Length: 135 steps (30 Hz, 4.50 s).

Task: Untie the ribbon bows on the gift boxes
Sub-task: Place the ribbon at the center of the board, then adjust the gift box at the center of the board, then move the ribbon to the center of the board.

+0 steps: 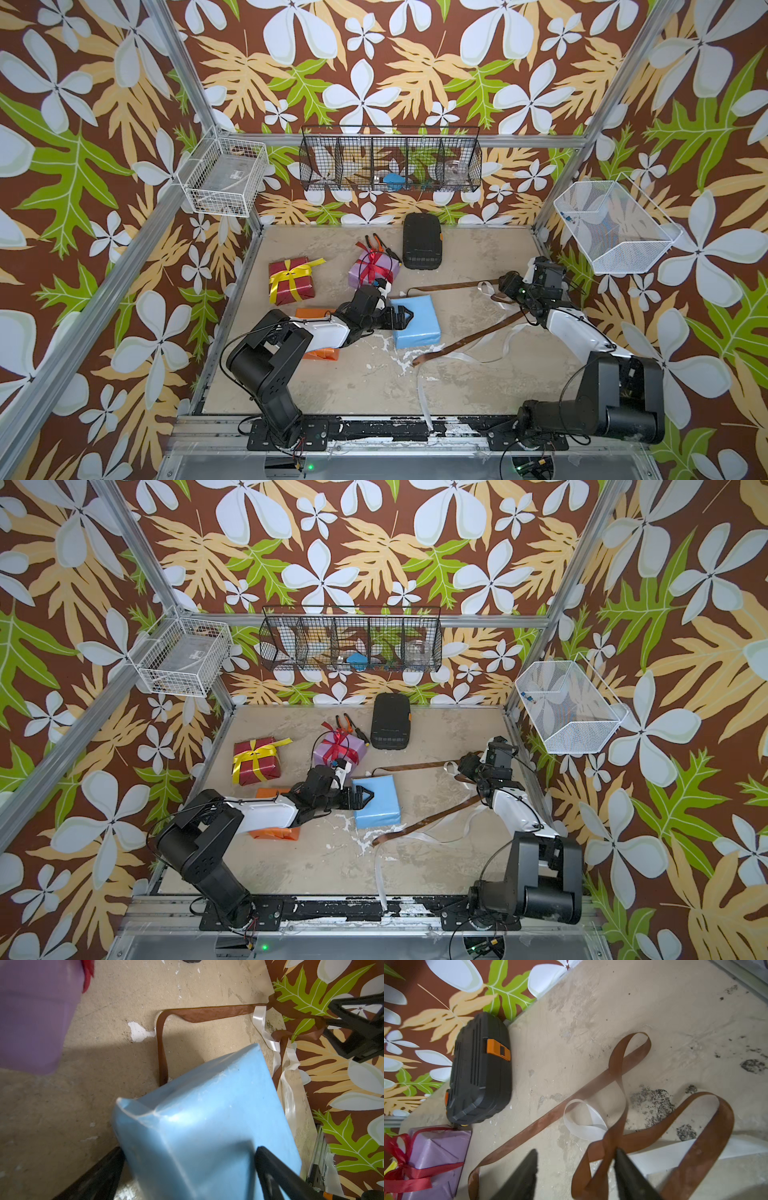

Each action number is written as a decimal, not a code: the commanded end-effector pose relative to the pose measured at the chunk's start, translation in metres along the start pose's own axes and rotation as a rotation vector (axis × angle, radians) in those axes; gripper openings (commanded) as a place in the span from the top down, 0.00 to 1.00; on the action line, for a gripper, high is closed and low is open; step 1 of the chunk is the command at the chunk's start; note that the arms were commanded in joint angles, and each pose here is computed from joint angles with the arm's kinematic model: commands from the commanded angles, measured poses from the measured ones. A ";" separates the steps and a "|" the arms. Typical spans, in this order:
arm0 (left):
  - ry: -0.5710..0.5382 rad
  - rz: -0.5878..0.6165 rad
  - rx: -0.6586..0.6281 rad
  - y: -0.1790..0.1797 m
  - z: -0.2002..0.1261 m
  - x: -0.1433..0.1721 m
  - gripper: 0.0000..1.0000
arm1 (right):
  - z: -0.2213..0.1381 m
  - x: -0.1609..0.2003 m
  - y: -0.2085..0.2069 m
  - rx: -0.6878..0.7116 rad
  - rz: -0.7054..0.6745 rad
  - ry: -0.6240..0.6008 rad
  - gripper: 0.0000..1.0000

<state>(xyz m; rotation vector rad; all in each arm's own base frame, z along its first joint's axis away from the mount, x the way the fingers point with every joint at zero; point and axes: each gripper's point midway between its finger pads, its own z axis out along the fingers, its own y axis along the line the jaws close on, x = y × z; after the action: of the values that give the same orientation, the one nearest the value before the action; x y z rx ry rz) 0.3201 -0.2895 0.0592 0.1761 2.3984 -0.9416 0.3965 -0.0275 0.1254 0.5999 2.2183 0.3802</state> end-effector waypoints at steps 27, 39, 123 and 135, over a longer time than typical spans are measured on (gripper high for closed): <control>0.124 -0.020 -0.151 0.034 -0.006 0.035 0.00 | -0.020 0.049 0.038 0.320 -0.570 0.142 0.00; 0.080 -0.015 -0.088 0.007 -0.017 0.011 0.00 | -0.012 0.137 0.052 0.196 -0.642 0.286 0.11; 0.009 0.006 -0.104 0.017 -0.061 -0.007 0.01 | 0.132 0.138 0.105 0.185 -0.614 0.274 0.47; 0.009 0.007 -0.106 0.017 -0.061 -0.007 0.00 | 0.119 0.091 0.062 0.221 -0.488 0.208 1.00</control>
<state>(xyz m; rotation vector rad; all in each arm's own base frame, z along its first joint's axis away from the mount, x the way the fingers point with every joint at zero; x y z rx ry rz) 0.3039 -0.2332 0.0872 0.1319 2.4595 -0.7984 0.4636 0.1001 0.0232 0.0839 2.4874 -0.0333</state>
